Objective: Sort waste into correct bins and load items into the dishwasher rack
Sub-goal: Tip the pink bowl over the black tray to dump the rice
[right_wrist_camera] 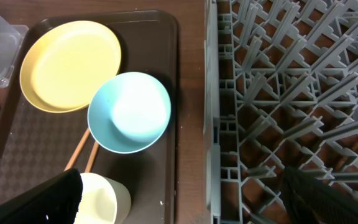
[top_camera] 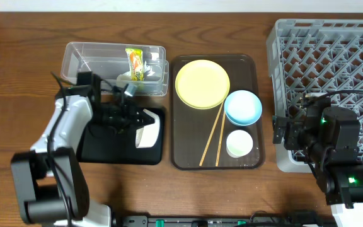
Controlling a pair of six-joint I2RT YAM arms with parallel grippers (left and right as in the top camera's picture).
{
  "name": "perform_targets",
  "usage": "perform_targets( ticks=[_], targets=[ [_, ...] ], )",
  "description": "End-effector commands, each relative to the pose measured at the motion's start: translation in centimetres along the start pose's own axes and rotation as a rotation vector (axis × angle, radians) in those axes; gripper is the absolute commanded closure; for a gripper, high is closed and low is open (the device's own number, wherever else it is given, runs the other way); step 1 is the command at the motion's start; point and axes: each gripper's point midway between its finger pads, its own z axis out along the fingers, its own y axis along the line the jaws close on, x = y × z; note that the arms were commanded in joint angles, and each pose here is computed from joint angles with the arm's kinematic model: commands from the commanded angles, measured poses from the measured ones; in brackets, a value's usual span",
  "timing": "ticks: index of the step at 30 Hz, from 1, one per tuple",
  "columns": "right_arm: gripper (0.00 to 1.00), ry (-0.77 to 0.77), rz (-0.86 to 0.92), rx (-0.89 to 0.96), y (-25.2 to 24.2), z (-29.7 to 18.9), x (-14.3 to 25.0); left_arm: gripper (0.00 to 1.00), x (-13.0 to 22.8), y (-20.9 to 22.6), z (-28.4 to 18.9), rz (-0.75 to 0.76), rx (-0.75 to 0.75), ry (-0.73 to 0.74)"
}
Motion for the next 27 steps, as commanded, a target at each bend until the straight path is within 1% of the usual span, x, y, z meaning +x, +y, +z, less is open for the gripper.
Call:
perform_targets(
  ticks=[1, 5, 10, 21, 24, 27],
  targets=[
    [0.01, -0.015, 0.007, 0.005, -0.2, -0.4, -0.6, 0.94, -1.0, -1.9, -1.0, -0.050, 0.245, -0.028],
    [0.01, -0.013, 0.007, 0.005, -0.2, -0.4, -0.6, 0.94, -2.3, -2.0, -2.2, -0.149, 0.390, -0.056],
    [0.01, -0.011, 0.007, 0.006, -0.3, -0.4, -0.5, 0.94, -3.3, -2.1, -3.3, -0.277, 0.503, -0.066],
    [0.01, -0.011, 0.007, 0.006, -0.3, -0.4, -0.5, 0.94, -3.6, -1.7, -4.0, -0.645, 0.522, 0.007],
    [0.01, -0.011, 0.007, 0.005, -0.2, -0.4, -0.5, 0.94, -3.6, -1.7, -4.0, -0.722, 0.524, 0.027],
    [0.01, -0.011, 0.007, 0.006, -0.3, -0.4, -0.5, 0.94, -3.6, -1.7, -4.0, -0.765, 0.525, 0.038]
  ],
)
